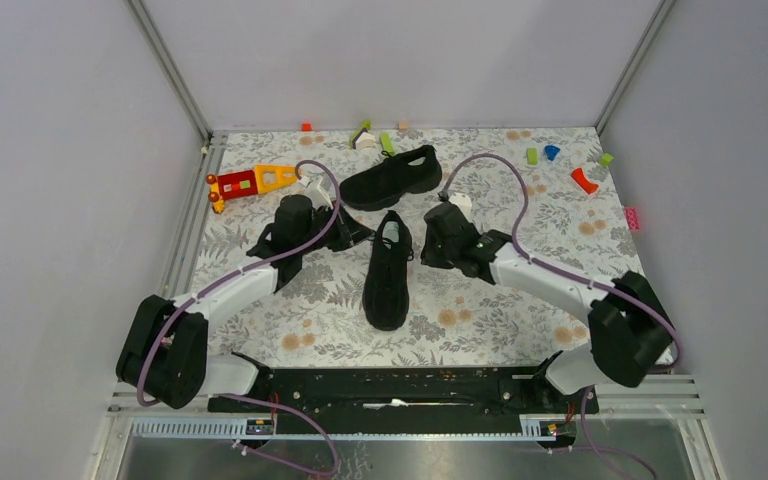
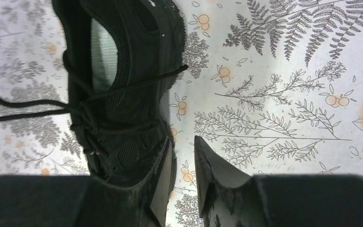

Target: Tie the shoes

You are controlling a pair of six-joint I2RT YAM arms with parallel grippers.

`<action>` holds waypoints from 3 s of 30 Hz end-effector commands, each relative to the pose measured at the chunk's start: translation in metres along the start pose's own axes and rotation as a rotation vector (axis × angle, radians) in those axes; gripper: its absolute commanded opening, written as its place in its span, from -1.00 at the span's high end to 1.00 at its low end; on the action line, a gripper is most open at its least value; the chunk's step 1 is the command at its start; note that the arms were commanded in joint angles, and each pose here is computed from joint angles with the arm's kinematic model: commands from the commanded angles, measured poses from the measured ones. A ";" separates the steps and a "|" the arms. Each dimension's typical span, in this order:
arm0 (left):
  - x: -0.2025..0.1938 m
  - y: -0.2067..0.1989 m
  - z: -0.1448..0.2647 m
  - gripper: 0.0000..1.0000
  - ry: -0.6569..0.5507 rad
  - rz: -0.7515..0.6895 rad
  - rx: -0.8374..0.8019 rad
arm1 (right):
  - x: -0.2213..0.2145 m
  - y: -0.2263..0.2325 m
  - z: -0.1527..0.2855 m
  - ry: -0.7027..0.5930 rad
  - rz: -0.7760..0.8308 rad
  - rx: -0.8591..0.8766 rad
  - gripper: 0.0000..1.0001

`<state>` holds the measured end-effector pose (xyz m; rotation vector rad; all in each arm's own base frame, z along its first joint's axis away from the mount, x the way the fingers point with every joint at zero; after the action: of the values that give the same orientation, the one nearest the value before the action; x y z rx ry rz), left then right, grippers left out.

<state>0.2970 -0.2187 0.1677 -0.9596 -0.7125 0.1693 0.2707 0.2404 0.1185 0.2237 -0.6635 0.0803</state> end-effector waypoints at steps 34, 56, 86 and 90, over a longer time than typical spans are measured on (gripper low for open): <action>0.001 -0.017 0.002 1.00 -0.021 -0.043 -0.086 | 0.006 0.028 -0.026 -0.096 -0.563 0.621 0.07; 0.000 -0.016 0.017 1.00 -0.052 -0.061 -0.054 | 0.004 0.030 -0.001 -0.135 -0.398 0.526 1.00; -0.028 0.114 0.020 1.00 -0.066 0.117 0.468 | -0.001 -0.009 -0.021 -0.050 -0.363 0.053 1.00; -0.025 0.125 0.016 1.00 -0.063 0.144 0.509 | -0.002 -0.024 -0.020 -0.044 -0.363 -0.116 1.00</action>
<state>0.2718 -0.1684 0.0689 -0.6412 -0.5731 0.3980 0.2821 0.2474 0.1040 0.4626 -0.6465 -0.2447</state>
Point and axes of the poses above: each gripper's point midway between its finger pads, its own z axis back along the fingers, its own y axis along the line the jaws close on, x = y × z, the point moved 3 cm from there along z, back along the fingers, and after that the axes turned 9 degrees about z, right-handed, at the moved point
